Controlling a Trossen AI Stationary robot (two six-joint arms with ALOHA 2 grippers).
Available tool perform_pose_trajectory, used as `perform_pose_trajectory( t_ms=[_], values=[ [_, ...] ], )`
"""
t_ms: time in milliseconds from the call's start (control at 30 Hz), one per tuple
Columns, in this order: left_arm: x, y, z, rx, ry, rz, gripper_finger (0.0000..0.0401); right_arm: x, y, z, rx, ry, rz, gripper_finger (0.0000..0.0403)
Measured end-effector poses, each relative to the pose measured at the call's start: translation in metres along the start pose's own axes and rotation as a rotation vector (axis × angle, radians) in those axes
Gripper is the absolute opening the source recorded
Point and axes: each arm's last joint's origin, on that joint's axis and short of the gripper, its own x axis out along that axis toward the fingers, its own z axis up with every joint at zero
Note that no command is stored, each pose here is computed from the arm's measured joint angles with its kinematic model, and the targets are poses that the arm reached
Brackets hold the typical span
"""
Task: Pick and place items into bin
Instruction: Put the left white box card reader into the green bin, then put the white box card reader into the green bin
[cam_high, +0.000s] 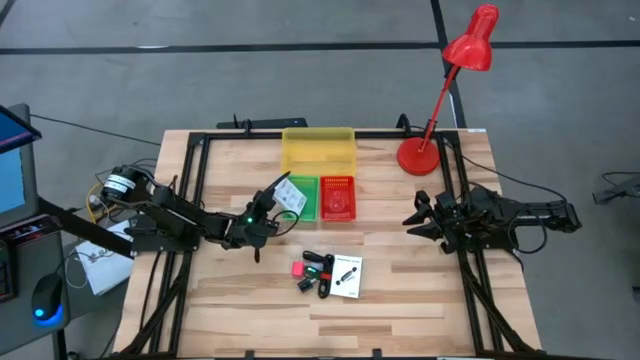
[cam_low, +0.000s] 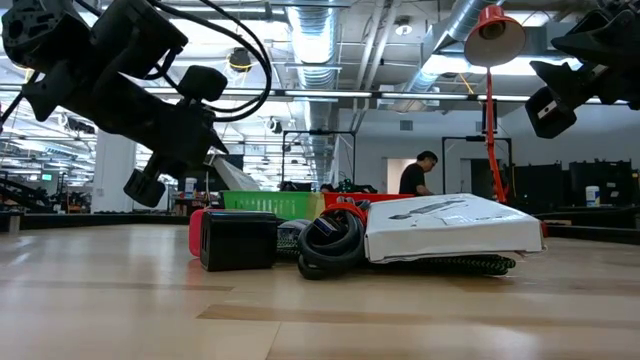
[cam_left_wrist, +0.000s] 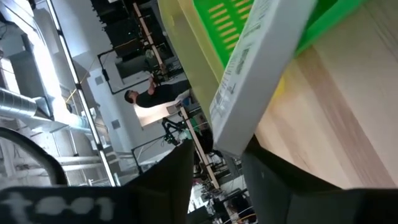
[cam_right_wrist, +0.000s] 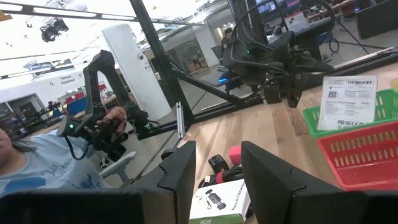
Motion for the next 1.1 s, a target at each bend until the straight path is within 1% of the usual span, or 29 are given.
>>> perform_pose_trajectory(
  t_ms=[267, 567, 733, 967, 1100],
  values=[
    [0.0, 0.001, 0.0, -0.007, 0.011, 0.011, 0.0145, 0.0, 0.0, 0.0, 0.0, 0.0, -0.001, 0.0123],
    [-0.004, 0.006, 0.002, -0.003, 0.05, 0.054, 0.0163, 0.0, 0.0, 0.0, 0.0, 0.0, 0.0, 0.0123],
    [-0.007, 0.006, 0.002, -0.006, 0.071, 0.069, 0.0167, 0.0, 0.0, 0.0, 0.0, 0.0, 0.0, 0.0123],
    [-0.016, 0.005, 0.005, -0.06, 0.04, 0.083, 0.0167, 0.0, 0.0, 0.0, 0.0, 0.0, 0.0, 0.0123],
    [-0.029, 0.003, 0.01, -0.148, -0.02, 0.099, 0.0167, 0.0, 0.0, 0.0, 0.0, 0.0, 0.0, 0.0123]
  ],
)
